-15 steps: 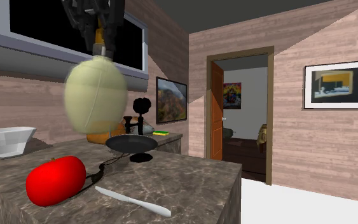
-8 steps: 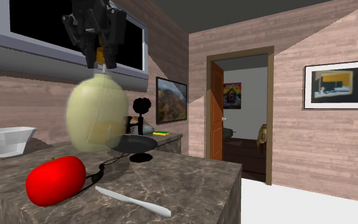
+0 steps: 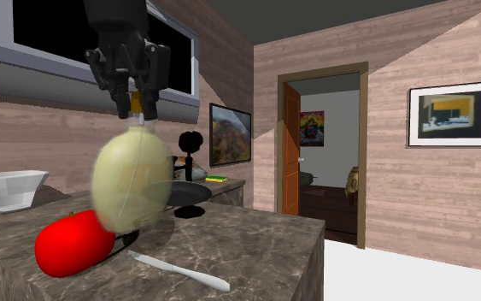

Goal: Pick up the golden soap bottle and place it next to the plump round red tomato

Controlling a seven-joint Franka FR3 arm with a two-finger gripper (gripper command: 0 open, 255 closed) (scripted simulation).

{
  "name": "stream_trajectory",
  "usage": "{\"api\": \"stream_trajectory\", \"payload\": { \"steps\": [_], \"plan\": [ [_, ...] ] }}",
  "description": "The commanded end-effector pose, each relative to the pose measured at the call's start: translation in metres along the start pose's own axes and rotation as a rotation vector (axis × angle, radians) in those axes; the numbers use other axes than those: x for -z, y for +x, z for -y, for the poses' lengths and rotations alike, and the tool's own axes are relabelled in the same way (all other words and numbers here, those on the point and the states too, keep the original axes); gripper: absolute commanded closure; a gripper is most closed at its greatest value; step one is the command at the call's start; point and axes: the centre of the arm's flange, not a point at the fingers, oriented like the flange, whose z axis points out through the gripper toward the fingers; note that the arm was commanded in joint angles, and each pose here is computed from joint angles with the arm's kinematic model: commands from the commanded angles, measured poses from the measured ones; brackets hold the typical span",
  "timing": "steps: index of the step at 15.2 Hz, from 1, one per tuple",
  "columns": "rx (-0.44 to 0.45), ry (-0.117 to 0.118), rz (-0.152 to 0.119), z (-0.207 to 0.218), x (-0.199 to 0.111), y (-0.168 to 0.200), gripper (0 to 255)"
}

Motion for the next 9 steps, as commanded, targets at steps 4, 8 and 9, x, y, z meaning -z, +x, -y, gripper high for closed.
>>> {"api": "stream_trajectory", "payload": {
  "steps": [4,8,9],
  "plan": [
    [0.0,0.0,-0.001,-0.002,-0.026,-0.009,255],
    [0.0,0.0,-0.001,-0.004,-0.046,-0.016,255],
    [0.0,0.0,-0.001,-0.005,-0.051,-0.017,255]
  ]
}}
